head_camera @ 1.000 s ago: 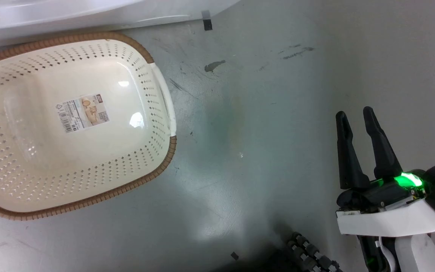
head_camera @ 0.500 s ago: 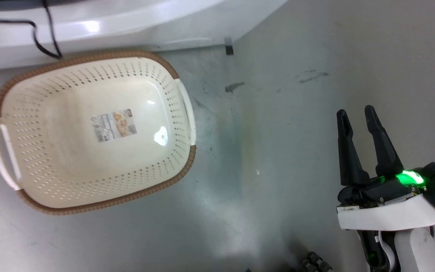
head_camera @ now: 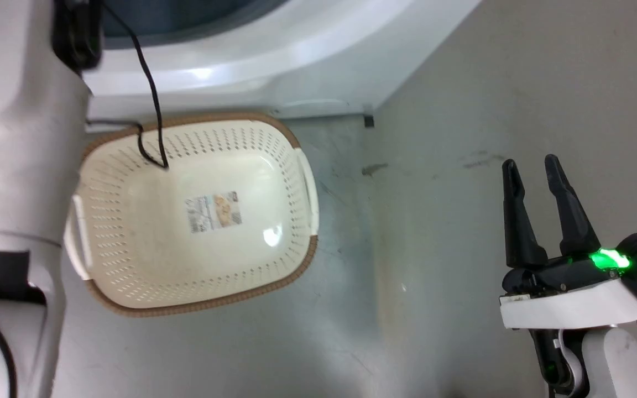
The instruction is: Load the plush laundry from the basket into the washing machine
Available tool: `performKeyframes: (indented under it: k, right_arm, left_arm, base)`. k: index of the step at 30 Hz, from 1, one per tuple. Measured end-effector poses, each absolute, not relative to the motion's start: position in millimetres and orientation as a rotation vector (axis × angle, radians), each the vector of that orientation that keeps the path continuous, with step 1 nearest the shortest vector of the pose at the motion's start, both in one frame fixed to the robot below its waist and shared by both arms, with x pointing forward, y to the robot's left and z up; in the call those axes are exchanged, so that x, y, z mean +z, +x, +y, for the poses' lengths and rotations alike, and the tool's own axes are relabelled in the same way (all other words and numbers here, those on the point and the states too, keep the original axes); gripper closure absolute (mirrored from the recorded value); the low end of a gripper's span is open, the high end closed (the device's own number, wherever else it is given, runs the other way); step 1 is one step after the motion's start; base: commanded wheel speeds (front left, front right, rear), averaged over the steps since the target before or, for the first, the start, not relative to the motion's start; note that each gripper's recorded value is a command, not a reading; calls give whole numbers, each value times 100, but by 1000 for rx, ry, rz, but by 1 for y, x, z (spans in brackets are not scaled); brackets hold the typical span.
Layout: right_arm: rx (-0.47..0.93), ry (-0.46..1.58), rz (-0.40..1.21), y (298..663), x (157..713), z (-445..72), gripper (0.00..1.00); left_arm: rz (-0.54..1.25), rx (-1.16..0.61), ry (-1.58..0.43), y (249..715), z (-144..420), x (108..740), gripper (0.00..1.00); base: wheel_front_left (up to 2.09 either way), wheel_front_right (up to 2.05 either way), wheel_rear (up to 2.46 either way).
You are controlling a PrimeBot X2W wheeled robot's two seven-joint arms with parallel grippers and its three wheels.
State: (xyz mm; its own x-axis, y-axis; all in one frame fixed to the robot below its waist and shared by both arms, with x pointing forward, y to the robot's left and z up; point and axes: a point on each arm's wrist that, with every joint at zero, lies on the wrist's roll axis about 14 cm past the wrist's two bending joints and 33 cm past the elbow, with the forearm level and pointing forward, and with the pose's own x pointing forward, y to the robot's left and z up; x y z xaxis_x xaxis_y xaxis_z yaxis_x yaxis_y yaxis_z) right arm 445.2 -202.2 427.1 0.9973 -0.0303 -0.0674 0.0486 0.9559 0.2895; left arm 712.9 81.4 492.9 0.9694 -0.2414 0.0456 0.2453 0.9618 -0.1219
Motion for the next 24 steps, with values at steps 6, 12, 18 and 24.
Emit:
performKeyframes:
  k: [6,12,18,24]
  right_arm:
    - [-16,295,16,447,446,-196,0]
    - [10,306,-17,445,461,-188,0]
    - [26,306,-32,434,473,-182,0]
    - [38,311,-47,419,483,-178,0]
  left_arm:
    - [-31,-232,-132,687,91,505,0]
    - [-18,-234,-148,657,93,512,0]
    - [9,-259,-152,622,88,514,0]
    - [6,-256,-129,590,96,526,0]
  base:
    - [0,0,0]
    - [0,0,0]
    - [0,0,0]
    - [0,0,0]
